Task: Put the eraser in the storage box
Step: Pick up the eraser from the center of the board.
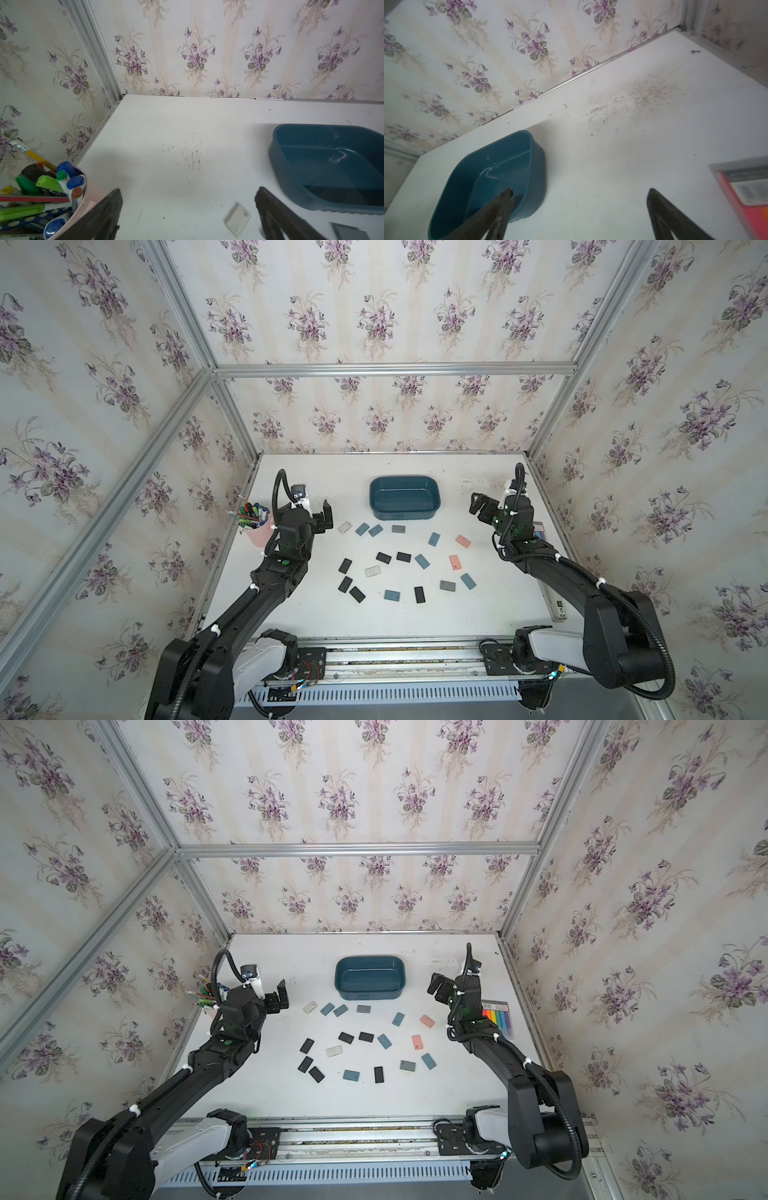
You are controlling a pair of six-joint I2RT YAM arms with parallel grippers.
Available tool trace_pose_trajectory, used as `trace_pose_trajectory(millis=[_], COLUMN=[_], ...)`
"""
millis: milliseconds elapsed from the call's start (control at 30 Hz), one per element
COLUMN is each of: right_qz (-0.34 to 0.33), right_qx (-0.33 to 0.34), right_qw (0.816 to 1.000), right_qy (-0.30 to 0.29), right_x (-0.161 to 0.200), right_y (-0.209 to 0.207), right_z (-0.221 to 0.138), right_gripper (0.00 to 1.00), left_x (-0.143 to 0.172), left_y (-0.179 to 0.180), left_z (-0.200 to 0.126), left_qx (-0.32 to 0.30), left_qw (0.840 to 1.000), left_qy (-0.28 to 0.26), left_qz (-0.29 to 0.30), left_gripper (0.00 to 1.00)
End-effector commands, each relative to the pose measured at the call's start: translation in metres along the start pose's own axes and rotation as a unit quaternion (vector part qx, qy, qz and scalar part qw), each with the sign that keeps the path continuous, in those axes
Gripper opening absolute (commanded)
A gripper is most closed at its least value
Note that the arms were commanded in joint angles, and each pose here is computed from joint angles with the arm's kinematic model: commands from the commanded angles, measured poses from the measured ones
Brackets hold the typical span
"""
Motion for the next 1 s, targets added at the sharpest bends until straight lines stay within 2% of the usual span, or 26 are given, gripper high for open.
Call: trace_pose_trajectory(millis=[0, 100, 167, 233, 267, 333, 433, 533, 633, 867, 967], right_qz=[0.025, 0.028, 0.038, 0.040, 0.037, 0.022, 0.006, -0.005, -0.016, -0.045, -0.074], right_qx=[-0.023, -0.014, -0.010, -0.011, -0.007, -0.006, 0.001, -0.003, -0.017, -0.008, 0.000], right_qw=[0.999, 0.997, 0.995, 0.994, 0.993, 0.992, 0.990, 0.988, 0.985, 0.975, 0.970], right_qy=[0.032, 0.068, 0.087, 0.105, 0.112, 0.126, 0.141, 0.152, 0.171, 0.217, 0.233], right_x=[0.006, 0.023, 0.038, 0.054, 0.060, 0.075, 0.088, 0.100, 0.106, 0.119, 0.121], right_y=[0.006, 0.003, -0.001, -0.002, -0.002, 0.001, 0.003, 0.005, 0.010, 0.015, 0.023], right_z=[0.003, 0.005, 0.002, -0.002, -0.004, -0.010, -0.016, -0.016, -0.009, 0.006, 0.010], right_gripper=[1.00, 1.00, 1.00, 1.00, 1.00, 1.00, 1.00, 0.99, 0.99, 0.95, 0.94], left_x=[0.009, -0.004, -0.004, -0.005, -0.003, 0.005, 0.012, 0.014, 0.023, 0.038, 0.038], left_y=[-0.004, -0.027, -0.023, -0.034, -0.037, -0.029, -0.028, -0.037, -0.031, -0.005, -0.001], left_z=[-0.014, -0.021, -0.025, -0.024, -0.025, -0.025, -0.025, -0.027, -0.030, -0.036, -0.039], left_qx=[-0.012, 0.048, 0.011, 0.058, 0.063, 0.020, 0.005, 0.024, -0.001, -0.105, -0.125], left_qw=[0.996, 0.989, 0.980, 0.969, 0.965, 0.955, 0.948, 0.936, 0.928, 0.922, 0.919], left_qy=[0.088, 0.129, 0.165, 0.209, 0.224, 0.251, 0.279, 0.319, 0.353, 0.353, 0.355], left_qz=[-0.016, -0.055, -0.113, -0.118, -0.124, -0.154, -0.152, -0.148, -0.121, -0.122, -0.118], left_gripper=[1.00, 1.00, 1.00, 1.00, 1.00, 1.00, 1.00, 1.00, 1.00, 1.00, 1.00])
Point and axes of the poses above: each gripper's point midway between its finger pads, its own z axis out along the fingers, its own y axis along the line the jaws close on, x = y × z, the point moved 5 cm from there along -z, back along the fingers, and after that the axes turned 15 degrees about -z, right-handed, at the moved point
